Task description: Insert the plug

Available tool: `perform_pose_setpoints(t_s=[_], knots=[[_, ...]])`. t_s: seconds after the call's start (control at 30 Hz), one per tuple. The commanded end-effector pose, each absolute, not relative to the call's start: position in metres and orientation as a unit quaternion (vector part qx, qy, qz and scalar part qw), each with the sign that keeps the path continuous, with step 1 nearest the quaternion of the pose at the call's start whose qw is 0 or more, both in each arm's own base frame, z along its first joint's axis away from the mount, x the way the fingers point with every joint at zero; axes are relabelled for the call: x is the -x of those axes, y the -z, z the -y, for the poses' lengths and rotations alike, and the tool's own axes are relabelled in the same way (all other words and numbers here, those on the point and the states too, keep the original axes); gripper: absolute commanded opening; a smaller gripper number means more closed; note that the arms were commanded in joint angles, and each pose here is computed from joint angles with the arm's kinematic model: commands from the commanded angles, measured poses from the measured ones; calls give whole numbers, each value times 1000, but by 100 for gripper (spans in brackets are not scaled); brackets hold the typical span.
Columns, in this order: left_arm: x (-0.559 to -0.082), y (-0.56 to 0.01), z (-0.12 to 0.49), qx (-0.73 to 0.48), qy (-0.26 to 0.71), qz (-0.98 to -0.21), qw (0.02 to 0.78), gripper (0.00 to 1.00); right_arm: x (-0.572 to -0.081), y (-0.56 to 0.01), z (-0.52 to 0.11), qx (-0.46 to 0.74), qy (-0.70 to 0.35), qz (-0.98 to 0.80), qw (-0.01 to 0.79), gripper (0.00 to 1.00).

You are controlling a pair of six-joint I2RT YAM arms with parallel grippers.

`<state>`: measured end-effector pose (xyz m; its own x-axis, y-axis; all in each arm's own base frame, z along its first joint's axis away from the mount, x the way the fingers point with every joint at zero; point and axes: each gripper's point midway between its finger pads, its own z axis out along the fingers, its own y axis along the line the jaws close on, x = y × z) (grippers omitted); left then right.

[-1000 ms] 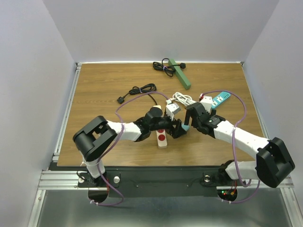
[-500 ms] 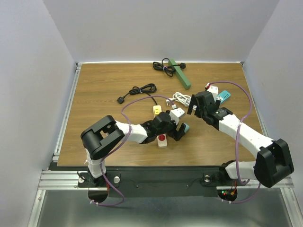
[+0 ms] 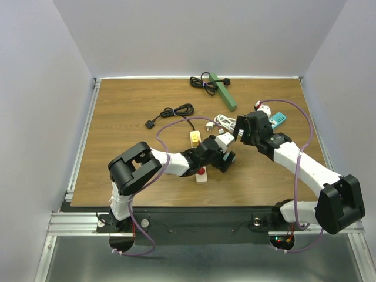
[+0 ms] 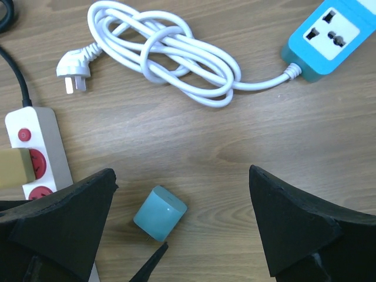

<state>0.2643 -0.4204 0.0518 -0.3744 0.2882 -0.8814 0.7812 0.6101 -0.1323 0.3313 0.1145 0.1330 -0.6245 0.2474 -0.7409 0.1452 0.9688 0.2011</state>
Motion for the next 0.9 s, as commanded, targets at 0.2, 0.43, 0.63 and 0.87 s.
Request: perform_pose_setpoints(t_s=[0.2,0.43,0.63,0.87], knots=[[-272,-54,439,-356,239,-782,454,93,-339,-163,-116,-110,-94,-877,458,100],[-267,-39,430,-370,196,-795,438,92,-337,-163,-115,-110,-101,-877,456,100],[-266,-37,412,-366,166,-800,446,92,-337,-160,-113,-114,-102,-878,453,100],[-262,-43,405,-353,177,-797,457,92,-339,-159,-103,-125,-95,-878,453,100]])
